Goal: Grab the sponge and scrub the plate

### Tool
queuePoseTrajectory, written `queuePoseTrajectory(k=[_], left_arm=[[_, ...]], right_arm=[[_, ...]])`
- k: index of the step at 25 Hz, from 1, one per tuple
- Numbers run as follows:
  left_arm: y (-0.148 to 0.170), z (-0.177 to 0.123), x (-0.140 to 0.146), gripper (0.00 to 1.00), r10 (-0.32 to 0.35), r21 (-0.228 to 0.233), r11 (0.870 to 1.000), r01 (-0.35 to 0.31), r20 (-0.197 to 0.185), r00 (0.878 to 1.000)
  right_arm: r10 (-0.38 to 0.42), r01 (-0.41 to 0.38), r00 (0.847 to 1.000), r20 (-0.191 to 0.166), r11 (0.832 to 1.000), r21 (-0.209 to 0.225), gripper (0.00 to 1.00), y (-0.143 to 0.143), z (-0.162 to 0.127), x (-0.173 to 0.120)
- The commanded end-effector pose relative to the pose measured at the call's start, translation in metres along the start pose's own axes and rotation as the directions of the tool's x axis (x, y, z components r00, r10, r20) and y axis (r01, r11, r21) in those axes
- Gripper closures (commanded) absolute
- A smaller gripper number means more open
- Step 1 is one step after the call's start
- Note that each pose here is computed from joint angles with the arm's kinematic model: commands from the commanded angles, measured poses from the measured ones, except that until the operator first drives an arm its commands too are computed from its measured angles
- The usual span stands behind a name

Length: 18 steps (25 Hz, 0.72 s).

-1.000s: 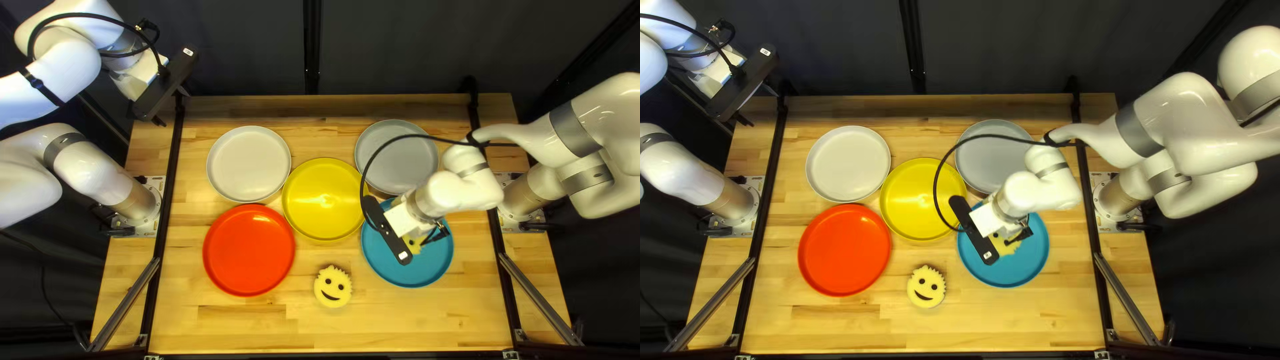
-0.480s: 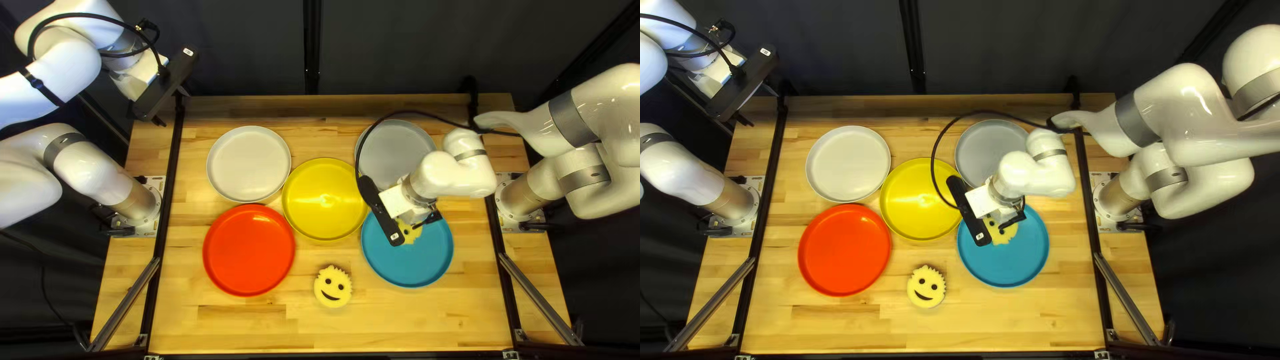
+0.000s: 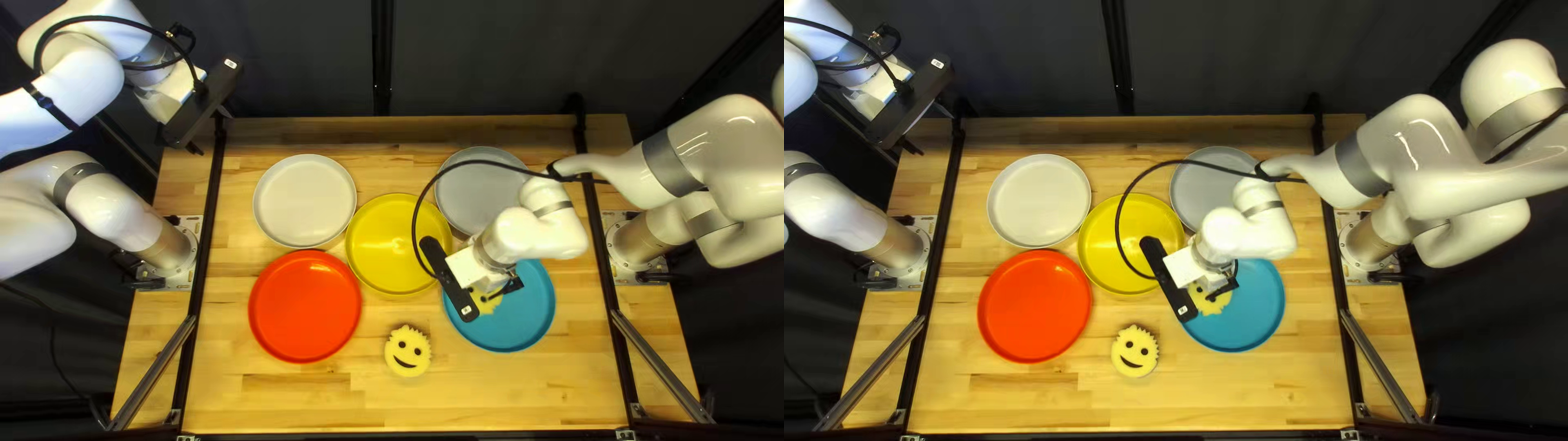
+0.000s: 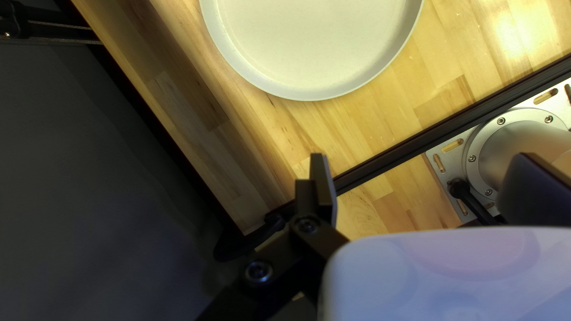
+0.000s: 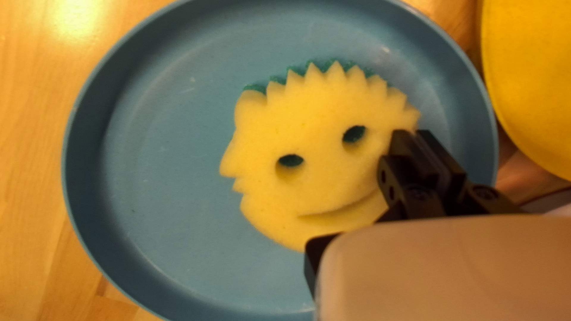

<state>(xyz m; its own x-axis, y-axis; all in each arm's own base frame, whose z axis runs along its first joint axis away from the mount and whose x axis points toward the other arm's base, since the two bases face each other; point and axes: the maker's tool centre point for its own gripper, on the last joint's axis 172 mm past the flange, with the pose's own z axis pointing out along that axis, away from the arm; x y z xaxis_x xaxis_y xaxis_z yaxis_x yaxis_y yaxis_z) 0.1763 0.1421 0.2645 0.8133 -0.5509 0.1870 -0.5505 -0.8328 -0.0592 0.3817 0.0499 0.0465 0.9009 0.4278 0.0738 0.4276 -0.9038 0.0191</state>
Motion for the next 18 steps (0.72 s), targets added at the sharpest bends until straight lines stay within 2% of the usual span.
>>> queuePoseTrajectory(k=[1,5,13,18], left_arm=[[0.000,0.000,0.000,0.00,0.000,0.000,1.000,0.000,0.000,1.000],[0.000,0.000,0.000,0.00,0.000,0.000,1.000,0.000,0.000,1.000],[0.000,0.000,0.000,0.00,0.000,0.000,1.000,0.000,0.000,1.000],[0.000,0.000,0.000,0.00,0.000,0.000,1.000,0.000,0.000,1.000]], right_arm=[[0.033,-0.033,0.999,-0.003,0.999,0.009,1.00,0.005,-0.006,-0.018],[0.041,-0.041,0.999,-0.003,0.999,0.007,1.00,-0.005,-0.006,-0.017],[-0.006,0.006,1.000,-0.003,1.000,-0.016,1.00,-0.048,-0.006,0.016],[-0.025,0.025,1.000,-0.013,0.999,-0.019,1.00,-0.060,-0.004,0.026]])
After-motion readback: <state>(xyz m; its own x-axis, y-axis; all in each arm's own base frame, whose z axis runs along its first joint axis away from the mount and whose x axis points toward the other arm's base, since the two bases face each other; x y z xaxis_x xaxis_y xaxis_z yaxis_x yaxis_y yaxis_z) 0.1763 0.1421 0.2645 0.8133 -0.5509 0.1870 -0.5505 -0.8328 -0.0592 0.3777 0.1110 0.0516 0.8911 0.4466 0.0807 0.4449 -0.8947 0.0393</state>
